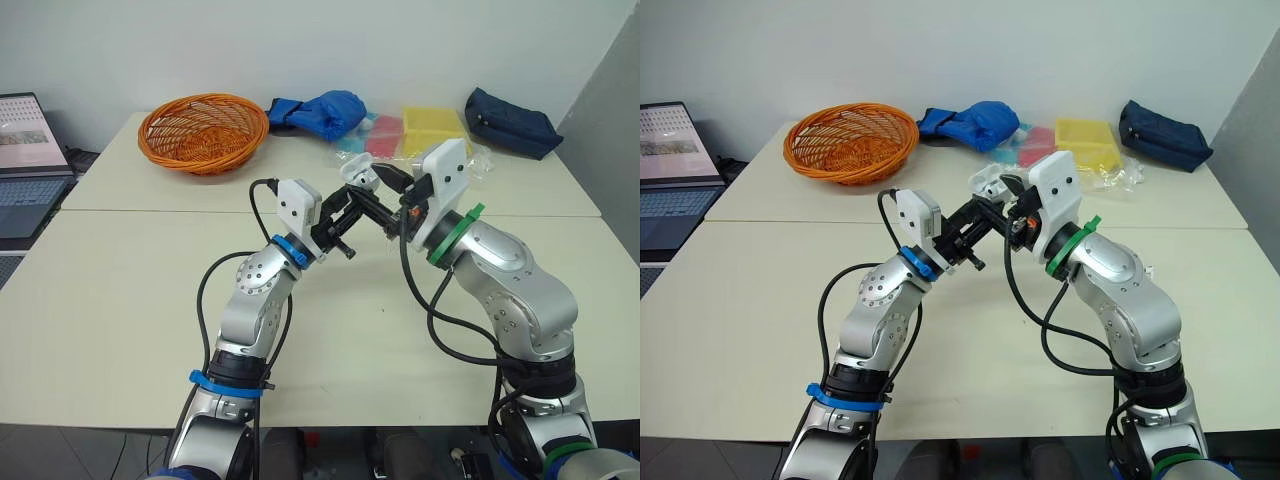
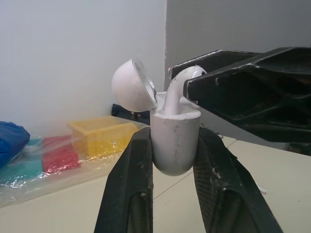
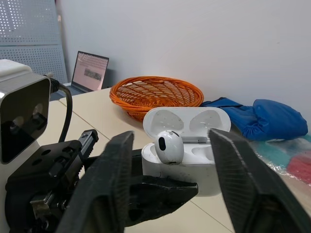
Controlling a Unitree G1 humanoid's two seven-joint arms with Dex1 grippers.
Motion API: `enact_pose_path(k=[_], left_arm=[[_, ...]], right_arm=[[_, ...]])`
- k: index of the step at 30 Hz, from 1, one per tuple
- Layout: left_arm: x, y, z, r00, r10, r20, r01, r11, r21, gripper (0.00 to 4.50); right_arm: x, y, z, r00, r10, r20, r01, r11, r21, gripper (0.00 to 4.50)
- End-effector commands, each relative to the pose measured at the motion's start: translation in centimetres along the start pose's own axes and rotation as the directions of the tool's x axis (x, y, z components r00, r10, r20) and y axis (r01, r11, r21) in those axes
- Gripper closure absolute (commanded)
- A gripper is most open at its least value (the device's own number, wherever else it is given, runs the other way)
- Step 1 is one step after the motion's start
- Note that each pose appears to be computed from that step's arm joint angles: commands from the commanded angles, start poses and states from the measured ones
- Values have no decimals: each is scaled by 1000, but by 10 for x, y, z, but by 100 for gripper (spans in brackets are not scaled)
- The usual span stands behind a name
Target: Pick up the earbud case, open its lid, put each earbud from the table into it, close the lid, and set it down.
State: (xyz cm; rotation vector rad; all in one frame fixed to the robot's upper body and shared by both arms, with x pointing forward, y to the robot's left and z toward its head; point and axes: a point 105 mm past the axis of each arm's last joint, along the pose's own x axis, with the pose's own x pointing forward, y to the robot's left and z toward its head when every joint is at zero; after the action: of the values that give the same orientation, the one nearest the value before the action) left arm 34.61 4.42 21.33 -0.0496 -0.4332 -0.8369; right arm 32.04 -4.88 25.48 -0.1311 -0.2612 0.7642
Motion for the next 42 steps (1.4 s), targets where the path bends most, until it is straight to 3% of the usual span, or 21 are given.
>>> enact_pose_path(k=[1,3,4,14,21,29,42], left_arm=[[4,-4,17,998,-15,59,14,1000,23,376],[4,-4,17,998,-16,59,14,1000,23,376],[4,-4,17,998,-16,59,15,1000,22,376],[3,-10,15,997,-47,53,47,999,9,376],[0,-24,14,987,-157,36,158,987,-16,376],[-5,-36,13,975,-222,25,223,973,-54,376],[-8,-45,17,959,-283,22,284,955,-85,376]], right_arm=[[-2,4,12,999,19,41,-17,999,-37,338],[-2,3,12,999,21,39,-19,999,-42,415],[-2,4,11,999,23,38,-21,999,-45,429],[-5,4,9,998,69,14,-68,995,-78,429],[-28,-14,8,966,245,-89,-258,945,-200,429],[-34,-11,7,928,353,-118,-371,901,-225,429],[-36,-19,10,891,431,-146,-455,851,-264,429]])
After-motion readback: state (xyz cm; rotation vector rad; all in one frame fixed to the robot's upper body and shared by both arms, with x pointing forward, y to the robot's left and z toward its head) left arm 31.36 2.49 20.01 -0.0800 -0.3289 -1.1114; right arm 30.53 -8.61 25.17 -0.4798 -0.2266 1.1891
